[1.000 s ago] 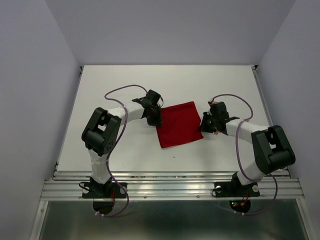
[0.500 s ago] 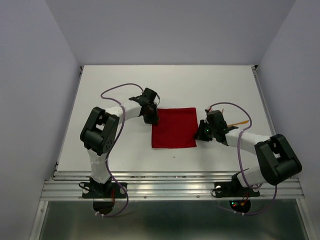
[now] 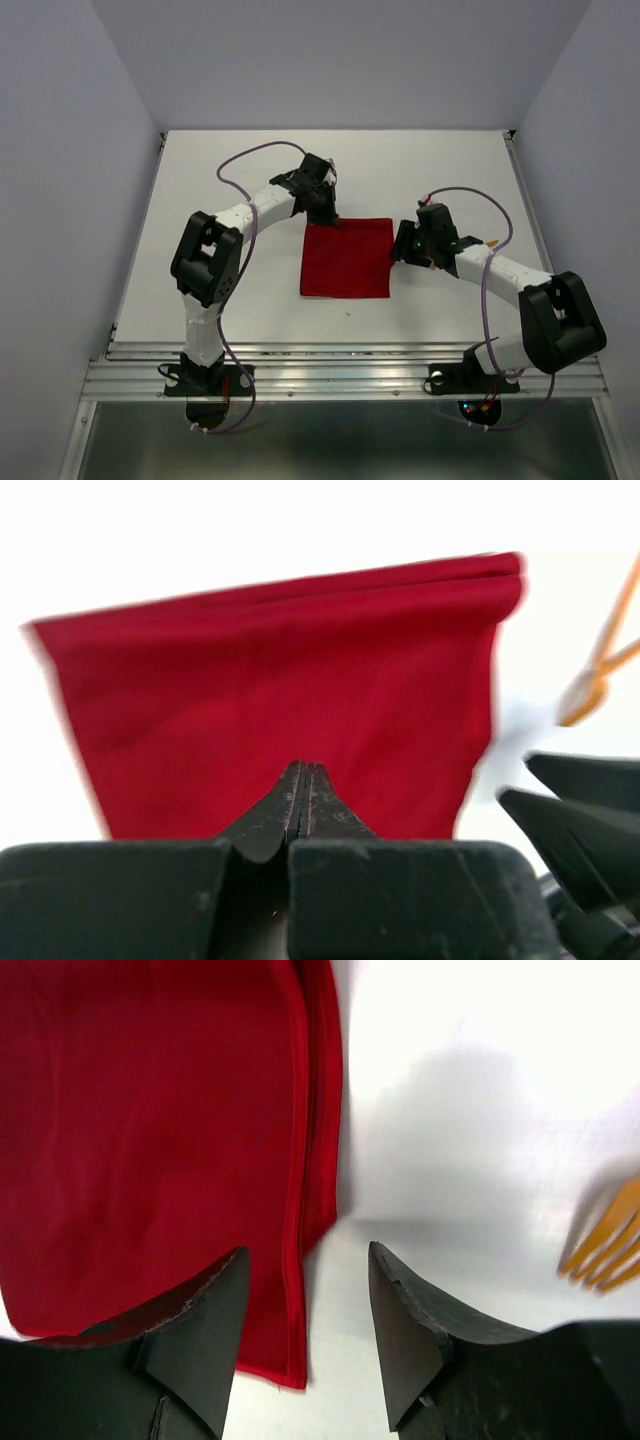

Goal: Fold the napkin into a case and place the utensils inside
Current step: Pick up the lower triangle-folded napkin from the center of the board.

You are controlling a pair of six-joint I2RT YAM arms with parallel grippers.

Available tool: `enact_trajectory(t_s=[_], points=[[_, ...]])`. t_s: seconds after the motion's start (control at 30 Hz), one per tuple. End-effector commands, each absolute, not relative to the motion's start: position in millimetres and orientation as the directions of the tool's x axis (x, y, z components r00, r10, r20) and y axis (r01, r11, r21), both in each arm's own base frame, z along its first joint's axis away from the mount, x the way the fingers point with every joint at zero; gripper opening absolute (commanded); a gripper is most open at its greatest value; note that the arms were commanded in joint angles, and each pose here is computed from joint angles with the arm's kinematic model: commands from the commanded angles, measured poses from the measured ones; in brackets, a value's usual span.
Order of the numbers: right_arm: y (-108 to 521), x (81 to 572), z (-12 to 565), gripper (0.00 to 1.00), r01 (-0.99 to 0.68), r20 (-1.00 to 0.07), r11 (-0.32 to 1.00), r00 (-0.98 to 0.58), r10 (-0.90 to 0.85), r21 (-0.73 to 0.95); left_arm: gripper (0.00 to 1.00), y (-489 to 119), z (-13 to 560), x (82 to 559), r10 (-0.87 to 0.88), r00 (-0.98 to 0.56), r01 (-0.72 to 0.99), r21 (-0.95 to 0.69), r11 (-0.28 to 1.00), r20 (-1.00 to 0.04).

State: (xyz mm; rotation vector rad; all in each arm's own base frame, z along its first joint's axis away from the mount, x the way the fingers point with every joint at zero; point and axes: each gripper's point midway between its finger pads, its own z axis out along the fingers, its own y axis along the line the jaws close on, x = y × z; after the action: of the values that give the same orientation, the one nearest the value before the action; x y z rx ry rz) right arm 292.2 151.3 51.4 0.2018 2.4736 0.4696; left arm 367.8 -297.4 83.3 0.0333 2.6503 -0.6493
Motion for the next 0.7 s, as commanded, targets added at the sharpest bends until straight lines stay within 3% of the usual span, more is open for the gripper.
enact_trajectory(t_s=[0.0, 0.3, 0.67], points=[[146, 344, 72, 0.56, 0.026, -0.618, 0.943, -0.749, 0.238, 0.332, 0.0, -336, 102, 375, -0.051, -0.917, 0.175, -0.514, 0.84, -0.395], [159, 420, 65, 0.55, -0.015, -0.602, 0.918, -0.759, 0.248, 0.397, 0.0, -378, 96, 402, -0.049, -0.924, 0.199, -0.583, 0.788, -0.38], [165, 441, 39, 0.54, -0.021, -0.584, 0.924, -0.781, 0.223, 0.381, 0.0, -395, 77, 414, -0.045, -0.932, 0.197, -0.607, 0.77, -0.359]])
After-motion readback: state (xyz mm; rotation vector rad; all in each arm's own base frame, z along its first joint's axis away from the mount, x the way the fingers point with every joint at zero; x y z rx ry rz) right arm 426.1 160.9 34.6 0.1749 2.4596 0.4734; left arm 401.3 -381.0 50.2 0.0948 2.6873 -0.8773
